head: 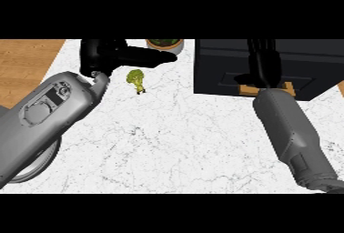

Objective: Pick up the can, place it into the drawer and close the drawer

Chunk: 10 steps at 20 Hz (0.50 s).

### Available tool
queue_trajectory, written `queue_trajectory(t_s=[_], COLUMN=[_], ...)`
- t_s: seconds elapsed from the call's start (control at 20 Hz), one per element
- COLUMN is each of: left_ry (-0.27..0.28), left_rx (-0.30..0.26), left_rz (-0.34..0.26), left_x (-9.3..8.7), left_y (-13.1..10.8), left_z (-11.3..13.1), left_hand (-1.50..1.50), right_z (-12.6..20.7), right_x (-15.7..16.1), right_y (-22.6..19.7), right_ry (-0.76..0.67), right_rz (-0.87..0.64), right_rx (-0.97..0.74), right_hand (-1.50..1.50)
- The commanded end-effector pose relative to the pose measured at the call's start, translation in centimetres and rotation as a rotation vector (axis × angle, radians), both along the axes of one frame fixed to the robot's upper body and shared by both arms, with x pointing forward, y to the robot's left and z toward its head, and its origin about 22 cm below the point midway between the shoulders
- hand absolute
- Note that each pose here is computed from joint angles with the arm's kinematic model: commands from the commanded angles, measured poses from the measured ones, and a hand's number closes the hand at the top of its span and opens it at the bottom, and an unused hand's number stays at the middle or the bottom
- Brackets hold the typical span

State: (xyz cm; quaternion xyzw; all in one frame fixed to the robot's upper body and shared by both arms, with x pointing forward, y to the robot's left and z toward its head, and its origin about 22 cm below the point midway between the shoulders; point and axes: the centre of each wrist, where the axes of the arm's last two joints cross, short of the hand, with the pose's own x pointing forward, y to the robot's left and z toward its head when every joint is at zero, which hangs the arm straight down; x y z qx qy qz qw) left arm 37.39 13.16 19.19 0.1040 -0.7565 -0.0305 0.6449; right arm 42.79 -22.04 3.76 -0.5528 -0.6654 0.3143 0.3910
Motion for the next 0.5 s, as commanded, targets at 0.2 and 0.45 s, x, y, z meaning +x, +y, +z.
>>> queue_trajectory(t_s=[0.2,0.45], left_ry=[0.003,-0.008], left_rx=[0.016,0.010], left_rz=[-0.027,-0.004], left_x=[-1.9,-1.6], left_y=[1.8,1.8], left_z=[-1.1,-2.1], left_hand=[-1.50,-1.50], right_z=[3.6,5.2], right_x=[2.5,3.2], right_y=[0.1,0.4], right_ry=[0.018,0.004], right_rz=[-0.023,-0.011], right_rx=[0.023,0.032], right_hand=[-1.50,-1.50])
